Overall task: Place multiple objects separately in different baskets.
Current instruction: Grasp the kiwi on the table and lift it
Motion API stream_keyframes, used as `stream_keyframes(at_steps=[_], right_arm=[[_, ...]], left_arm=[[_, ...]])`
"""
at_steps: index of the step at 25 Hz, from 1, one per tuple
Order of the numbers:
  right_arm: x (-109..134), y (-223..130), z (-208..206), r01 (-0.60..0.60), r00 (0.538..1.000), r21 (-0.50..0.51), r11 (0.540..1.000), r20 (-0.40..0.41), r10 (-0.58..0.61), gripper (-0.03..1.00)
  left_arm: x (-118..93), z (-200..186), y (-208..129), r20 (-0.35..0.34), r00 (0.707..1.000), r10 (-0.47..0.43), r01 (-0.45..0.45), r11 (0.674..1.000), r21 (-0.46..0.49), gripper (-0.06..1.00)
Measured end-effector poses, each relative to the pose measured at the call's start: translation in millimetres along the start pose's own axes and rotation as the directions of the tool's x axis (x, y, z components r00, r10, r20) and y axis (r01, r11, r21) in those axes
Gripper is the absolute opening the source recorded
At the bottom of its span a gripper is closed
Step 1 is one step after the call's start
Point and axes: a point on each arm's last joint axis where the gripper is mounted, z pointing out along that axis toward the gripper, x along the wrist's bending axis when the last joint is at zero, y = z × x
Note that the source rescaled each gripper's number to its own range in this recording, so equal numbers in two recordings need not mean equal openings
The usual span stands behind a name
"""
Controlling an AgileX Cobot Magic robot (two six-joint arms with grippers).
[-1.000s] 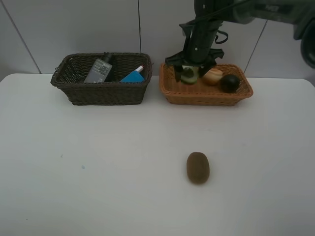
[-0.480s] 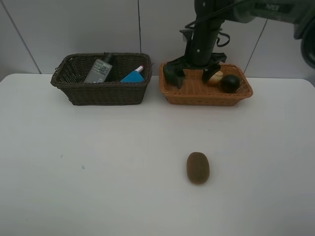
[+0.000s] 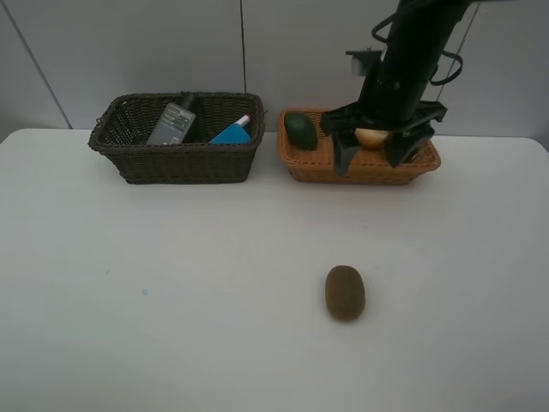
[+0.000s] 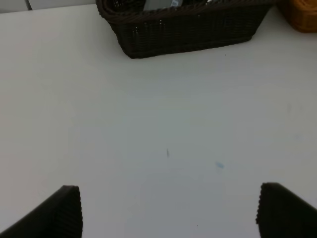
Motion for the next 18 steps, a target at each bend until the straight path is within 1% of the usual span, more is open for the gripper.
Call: stream_keyframes(at_steps=[3, 4, 7, 9, 12, 15, 18], right_arm=[[2, -37, 6, -0.027, 1.0, 0.072, 0.997, -0.009, 0.028, 0.96], [3, -48, 8, -0.039, 0.999, 0.079, 0.996, -0.007, 0.039, 0.96], [7, -72, 15, -0.099, 0.994, 0.044, 0.994, -0.032, 0.1, 0.96], [8, -83, 24, -0.143, 0.988, 0.035, 0.989, -0.057, 0.145, 0.96], [11, -100, 47, -0.188, 0.977, 0.07, 0.98, -0.086, 0.194, 0.96], [21, -110, 60, -0.176, 0.978, 0.056, 0.983, -0.107, 0.181, 0.96], [31, -110, 61, -0.16, 0.979, 0.019, 0.987, -0.123, 0.161, 0.96]], left_arm=[[0, 0, 0, 0.0, 1.0, 0.001, -0.001, 1.0, 0.0, 0.87], [0, 0, 0, 0.0, 1.0, 0.001, -0.001, 1.0, 0.0, 0.87], [0, 0, 0, 0.0, 1.0, 0.001, -0.001, 1.0, 0.0, 0.87], [0, 0, 0, 0.0, 1.0, 0.001, -0.001, 1.0, 0.0, 0.87], [0, 0, 0, 0.0, 1.0, 0.001, -0.001, 1.0, 0.0, 0.87], [0, 0, 0, 0.0, 1.0, 0.001, -0.001, 1.0, 0.0, 0.87], [0, 0, 0, 0.0, 1.0, 0.001, -0.001, 1.0, 0.0, 0.87]])
